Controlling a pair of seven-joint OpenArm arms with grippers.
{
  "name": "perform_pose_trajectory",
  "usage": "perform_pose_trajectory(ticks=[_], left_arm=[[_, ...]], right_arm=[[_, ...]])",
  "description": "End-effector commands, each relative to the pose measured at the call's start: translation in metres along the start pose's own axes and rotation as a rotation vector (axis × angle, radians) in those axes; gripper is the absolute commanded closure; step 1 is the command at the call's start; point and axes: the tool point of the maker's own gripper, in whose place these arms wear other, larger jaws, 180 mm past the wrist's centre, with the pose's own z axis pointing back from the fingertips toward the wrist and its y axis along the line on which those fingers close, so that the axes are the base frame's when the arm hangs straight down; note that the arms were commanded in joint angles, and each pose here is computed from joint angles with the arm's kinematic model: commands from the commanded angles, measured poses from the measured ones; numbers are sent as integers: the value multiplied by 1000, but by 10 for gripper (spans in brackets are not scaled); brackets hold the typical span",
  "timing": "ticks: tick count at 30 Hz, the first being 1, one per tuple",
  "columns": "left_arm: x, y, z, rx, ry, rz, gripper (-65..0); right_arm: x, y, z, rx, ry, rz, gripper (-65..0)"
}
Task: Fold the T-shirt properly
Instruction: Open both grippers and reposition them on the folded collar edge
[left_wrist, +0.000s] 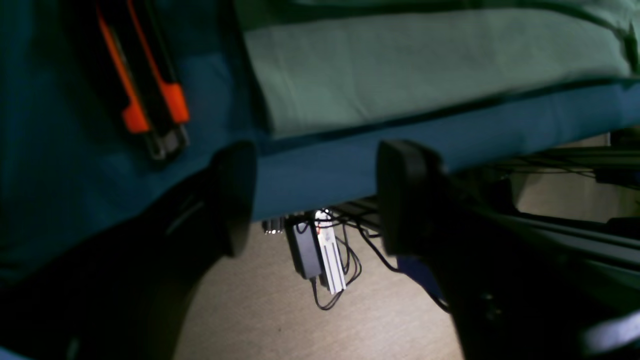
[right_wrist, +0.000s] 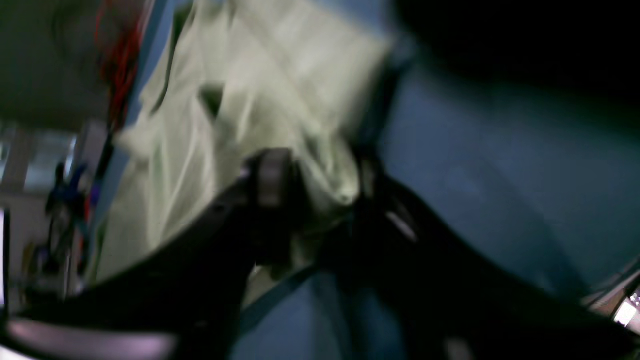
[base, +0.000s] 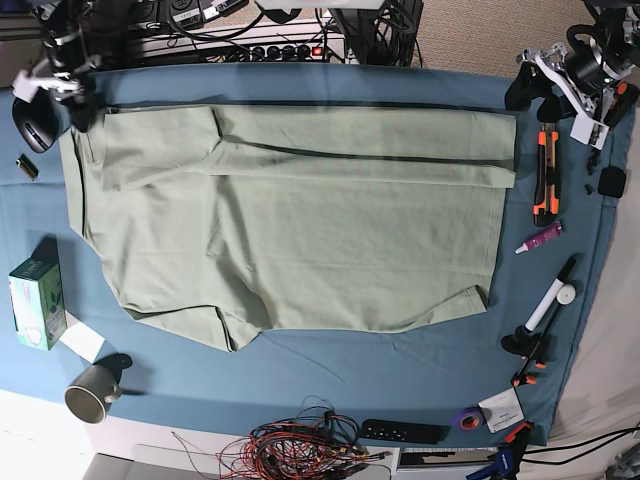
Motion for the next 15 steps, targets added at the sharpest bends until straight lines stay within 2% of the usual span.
perform_pose_trajectory(ticks=[1, 3, 4, 8, 15], left_arm=[[9, -2, 4, -8, -32, -17, -382], [9, -2, 3, -7, -31, -14, -382], [8, -1, 3, -4, -31, -8, -382], [3, 2, 1, 14, -33, 46, -382], [0, 2, -4, 30, -59, 108, -382]], right_arm=[[2, 5, -1, 16, 13, 27, -99], [-7, 13, -7, 44, 45, 38, -13], [-12, 16, -10, 56, 58, 43, 0], [-22, 27, -17, 96, 94, 75, 0], [-22, 27, -17, 97, 94, 76, 0]])
